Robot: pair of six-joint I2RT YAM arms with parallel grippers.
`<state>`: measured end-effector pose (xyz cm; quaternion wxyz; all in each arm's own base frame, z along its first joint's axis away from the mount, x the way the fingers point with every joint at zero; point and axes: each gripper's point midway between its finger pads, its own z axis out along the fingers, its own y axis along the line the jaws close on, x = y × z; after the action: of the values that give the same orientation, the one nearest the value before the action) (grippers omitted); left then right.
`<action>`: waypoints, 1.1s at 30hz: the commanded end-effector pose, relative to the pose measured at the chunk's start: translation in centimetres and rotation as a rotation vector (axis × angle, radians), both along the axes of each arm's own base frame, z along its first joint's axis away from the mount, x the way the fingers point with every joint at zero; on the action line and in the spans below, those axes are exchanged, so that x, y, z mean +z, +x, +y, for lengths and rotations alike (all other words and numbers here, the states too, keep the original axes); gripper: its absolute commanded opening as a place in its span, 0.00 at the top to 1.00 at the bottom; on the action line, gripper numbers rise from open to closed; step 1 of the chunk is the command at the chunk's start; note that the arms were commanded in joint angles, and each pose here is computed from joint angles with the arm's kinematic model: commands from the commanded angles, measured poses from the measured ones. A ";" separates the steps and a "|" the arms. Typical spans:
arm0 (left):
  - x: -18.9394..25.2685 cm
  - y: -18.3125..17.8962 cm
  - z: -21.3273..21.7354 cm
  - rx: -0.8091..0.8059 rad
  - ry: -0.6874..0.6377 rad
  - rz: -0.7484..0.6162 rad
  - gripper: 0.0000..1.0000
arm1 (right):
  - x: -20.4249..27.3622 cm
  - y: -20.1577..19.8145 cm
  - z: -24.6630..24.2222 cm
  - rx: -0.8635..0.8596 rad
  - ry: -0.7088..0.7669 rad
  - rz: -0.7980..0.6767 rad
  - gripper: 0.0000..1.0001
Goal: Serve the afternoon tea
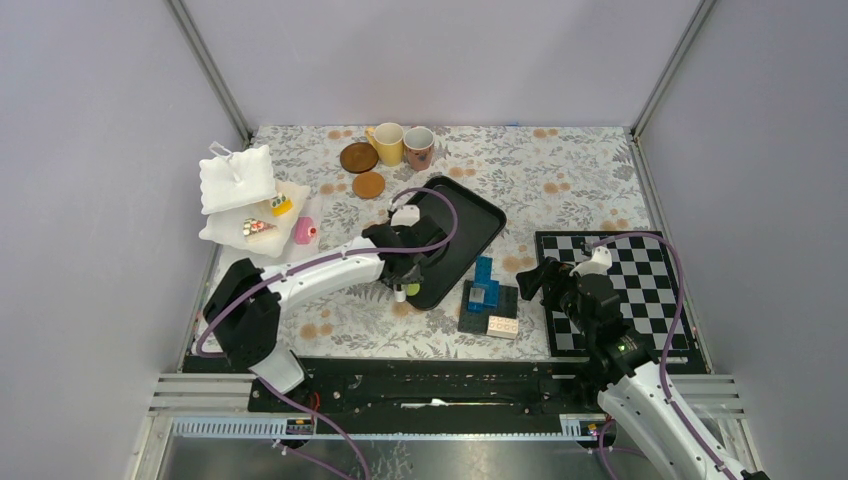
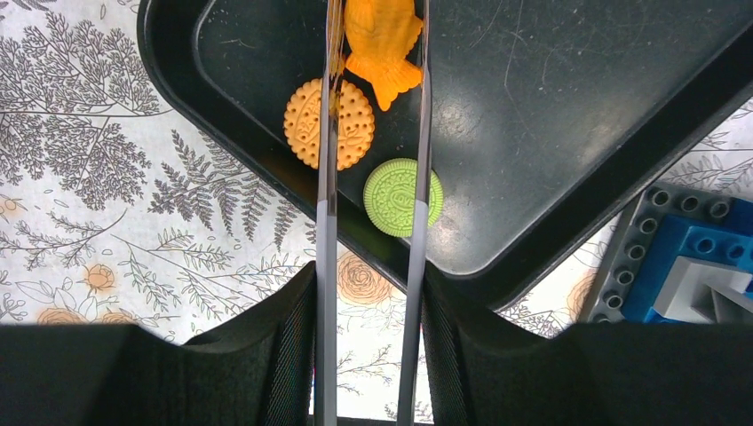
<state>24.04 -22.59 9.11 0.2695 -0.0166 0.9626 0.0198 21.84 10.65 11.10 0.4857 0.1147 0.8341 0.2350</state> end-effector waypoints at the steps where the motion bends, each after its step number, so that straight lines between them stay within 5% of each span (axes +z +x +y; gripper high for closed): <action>1: 4.1 1.4 -0.7 -0.003 -0.063 -0.110 1.00 | 0.9 0.3 0.5 0.022 0.016 -0.042 0.02; 33: 10.6 2.1 0.2 0.009 -0.125 -0.269 1.00 | 1.0 0.4 0.4 0.015 0.015 -0.047 0.02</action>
<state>25.23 -22.17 15.81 0.3442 -0.0261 0.9384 -0.0146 21.83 10.65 11.20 0.4875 0.1146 0.8326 0.2364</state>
